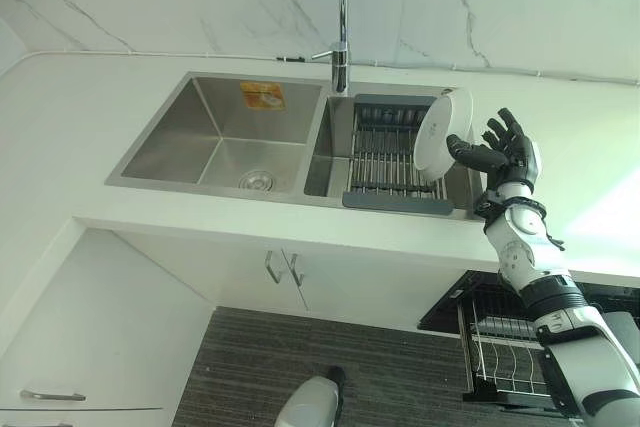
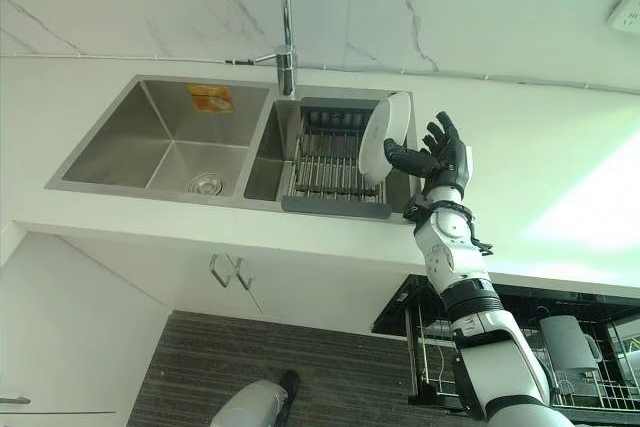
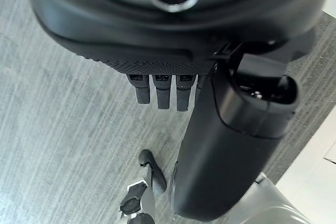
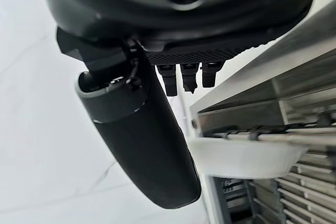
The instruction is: Place the dishes in the dishwasher.
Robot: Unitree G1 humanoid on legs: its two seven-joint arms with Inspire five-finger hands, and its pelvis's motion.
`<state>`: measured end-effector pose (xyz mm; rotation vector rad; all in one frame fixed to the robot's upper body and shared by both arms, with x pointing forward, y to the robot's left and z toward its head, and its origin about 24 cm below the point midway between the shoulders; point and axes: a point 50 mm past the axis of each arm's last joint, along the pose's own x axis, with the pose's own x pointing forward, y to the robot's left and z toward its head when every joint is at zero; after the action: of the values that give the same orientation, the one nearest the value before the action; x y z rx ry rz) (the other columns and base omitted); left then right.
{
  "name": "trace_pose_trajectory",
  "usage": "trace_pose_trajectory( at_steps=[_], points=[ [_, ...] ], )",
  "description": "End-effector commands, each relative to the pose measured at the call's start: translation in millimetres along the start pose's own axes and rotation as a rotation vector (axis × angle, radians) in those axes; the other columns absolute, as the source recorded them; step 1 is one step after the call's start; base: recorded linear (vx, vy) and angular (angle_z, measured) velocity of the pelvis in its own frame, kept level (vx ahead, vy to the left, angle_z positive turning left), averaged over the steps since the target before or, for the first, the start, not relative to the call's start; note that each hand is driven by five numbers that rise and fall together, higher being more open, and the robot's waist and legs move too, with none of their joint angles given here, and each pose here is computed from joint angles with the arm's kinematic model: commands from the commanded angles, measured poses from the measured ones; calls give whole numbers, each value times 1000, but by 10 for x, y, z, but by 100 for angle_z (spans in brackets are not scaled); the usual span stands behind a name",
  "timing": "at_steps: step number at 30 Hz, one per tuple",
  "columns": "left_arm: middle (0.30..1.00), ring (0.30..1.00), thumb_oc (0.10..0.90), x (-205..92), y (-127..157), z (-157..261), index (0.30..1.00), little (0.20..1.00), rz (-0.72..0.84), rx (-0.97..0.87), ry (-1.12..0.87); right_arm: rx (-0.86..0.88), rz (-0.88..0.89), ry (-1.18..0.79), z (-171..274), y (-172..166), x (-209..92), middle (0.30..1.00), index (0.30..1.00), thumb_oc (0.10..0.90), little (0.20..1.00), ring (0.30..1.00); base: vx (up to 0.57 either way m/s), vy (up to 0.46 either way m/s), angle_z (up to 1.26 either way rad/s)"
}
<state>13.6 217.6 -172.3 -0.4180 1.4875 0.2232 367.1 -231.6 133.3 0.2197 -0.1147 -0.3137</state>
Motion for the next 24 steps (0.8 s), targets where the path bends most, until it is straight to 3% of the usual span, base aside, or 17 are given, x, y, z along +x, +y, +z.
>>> trace_pose_trajectory(
  at_steps=[1, 24],
  points=[
    [900, 900, 800, -89, 275, -125, 900, 900, 63, 84, 66, 102, 61, -309, 797, 162, 118, 900, 900, 800, 900, 900, 0, 0, 0],
    [900, 900, 800, -91, 289, -124, 900, 900, 54, 85, 57, 133, 153, -293, 754, 351, 79, 900, 900, 800, 900, 900, -9, 12, 1]
  ],
)
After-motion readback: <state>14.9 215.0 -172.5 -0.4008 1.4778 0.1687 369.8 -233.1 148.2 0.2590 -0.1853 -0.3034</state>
